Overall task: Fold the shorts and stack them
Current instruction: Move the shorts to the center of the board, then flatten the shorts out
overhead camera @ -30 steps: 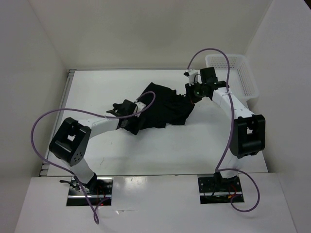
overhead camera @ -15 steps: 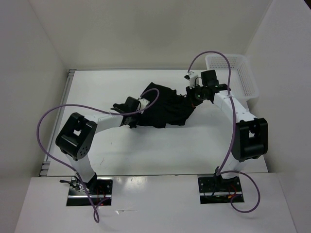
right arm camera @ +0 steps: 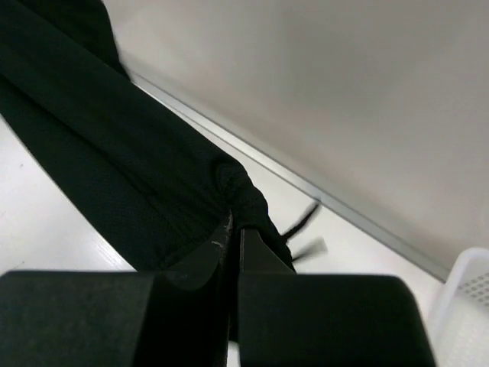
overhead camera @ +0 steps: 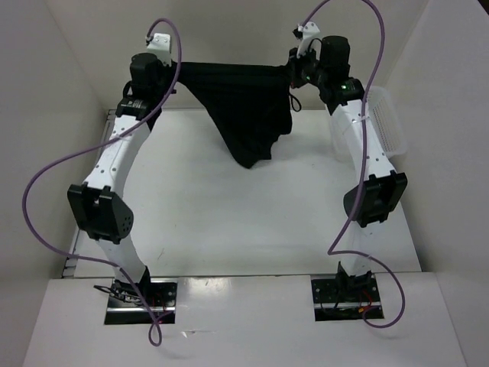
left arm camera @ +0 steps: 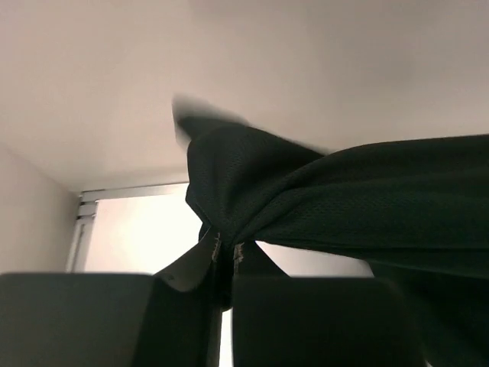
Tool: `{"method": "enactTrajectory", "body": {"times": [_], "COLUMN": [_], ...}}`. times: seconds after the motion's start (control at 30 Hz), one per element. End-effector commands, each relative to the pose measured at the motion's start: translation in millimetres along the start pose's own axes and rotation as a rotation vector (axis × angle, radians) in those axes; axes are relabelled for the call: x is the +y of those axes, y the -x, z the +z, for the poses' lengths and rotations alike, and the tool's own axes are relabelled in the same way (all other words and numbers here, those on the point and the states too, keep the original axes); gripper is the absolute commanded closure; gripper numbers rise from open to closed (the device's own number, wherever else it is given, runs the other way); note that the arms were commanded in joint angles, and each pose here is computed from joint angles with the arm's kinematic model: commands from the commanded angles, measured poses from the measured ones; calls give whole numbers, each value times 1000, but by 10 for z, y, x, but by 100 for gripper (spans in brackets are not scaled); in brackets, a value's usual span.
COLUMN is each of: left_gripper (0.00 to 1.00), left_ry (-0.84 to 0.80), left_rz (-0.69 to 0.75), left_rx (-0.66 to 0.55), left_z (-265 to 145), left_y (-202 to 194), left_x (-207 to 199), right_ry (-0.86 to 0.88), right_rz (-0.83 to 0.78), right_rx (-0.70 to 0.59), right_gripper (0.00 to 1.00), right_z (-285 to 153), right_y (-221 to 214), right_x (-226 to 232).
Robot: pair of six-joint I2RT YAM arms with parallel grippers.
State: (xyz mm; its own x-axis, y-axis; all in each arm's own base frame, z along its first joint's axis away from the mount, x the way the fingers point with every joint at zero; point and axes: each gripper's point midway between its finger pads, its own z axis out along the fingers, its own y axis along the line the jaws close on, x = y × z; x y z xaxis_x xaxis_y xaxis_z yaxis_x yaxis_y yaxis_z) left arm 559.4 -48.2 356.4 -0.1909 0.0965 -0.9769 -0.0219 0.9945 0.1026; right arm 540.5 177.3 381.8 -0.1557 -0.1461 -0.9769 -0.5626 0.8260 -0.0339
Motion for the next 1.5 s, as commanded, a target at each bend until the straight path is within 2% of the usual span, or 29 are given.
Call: {"method": "enactTrajectory", "body": {"times": [0.0,0.07,0.1,0.13,0.17,0.2,0.23,0.37,0.4,0.43,0.47,0.53,0.57,0.63,0.77,0.83,0.93,1.03,1.13,1.3,1.4,1.47], "left_gripper": [100,100,100,100,100,99,96,88,66,55,46,30,29,29,28,28,29,29,29,27,27,25], "left_ry": [119,105,100,99,95,72,55,-107,-162,-224,-261,-276,-276,-234,-123,-81,-72,-98,-172,-276,-435,-457], "left_rz": [40,59,97,108,131,188,207,330,367,357,373,375,379,383,340,320,200,82,38,-22,-100,-101], "left_rx": [133,170,270,285,337,461,490,724,801,857,933,964,977,985,932,952,948,960,1007,890,881,902], "left_z": [-316,-519,-596,-738,-839,-1009,-1181,-1836,-2053,-2200,-2414,-2514,-2543,-2527,-2176,-2038,-1750,-1557,-1501,-1134,-1133,-1141], "left_y": [-273,-392,-819,-912,-1142,-1711,-1852,-2718,-2878,-2981,-3101,-3165,-3178,-3248,-3202,-3228,-3111,-3114,-3267,-3082,-2975,-3045], "left_x": [245,168,96,86,60,-25,-52,-343,-405,-461,-449,-433,-419,-317,-141,-41,92,193,58,-174,-462,-538], "right_ry": [-63,22,49,72,114,146,198,371,421,458,465,445,442,418,423,415,378,383,381,373,377,373], "right_rz": [-73,-98,-110,-166,-175,-201,-239,-365,-400,-402,-407,-411,-448,-472,-508,-547,-603,-569,-557,-551,-549,-551], "right_rx": [-40,20,53,98,180,231,337,605,641,714,722,797,805,850,873,905,942,964,951,944,952,944], "right_gripper": [100,100,100,100,100,100,100,100,100,100,100,100,100,100,100,100,100,100,100,100,100,100], "right_z": [-236,-286,-307,-402,-377,-410,-514,-894,-986,-1150,-1257,-1426,-1456,-1568,-1606,-1653,-1716,-1788,-1762,-1743,-1764,-1743], "right_y": [233,31,-88,-197,-543,-737,-1150,-2201,-2352,-2649,-2684,-2932,-2983,-3107,-3181,-3259,-3337,-3443,-3433,-3424,-3457,-3448], "right_x": [-209,-10,38,114,240,334,461,1083,1278,1360,1376,1329,1289,1225,1186,1120,979,941,958,957,963,958]}}
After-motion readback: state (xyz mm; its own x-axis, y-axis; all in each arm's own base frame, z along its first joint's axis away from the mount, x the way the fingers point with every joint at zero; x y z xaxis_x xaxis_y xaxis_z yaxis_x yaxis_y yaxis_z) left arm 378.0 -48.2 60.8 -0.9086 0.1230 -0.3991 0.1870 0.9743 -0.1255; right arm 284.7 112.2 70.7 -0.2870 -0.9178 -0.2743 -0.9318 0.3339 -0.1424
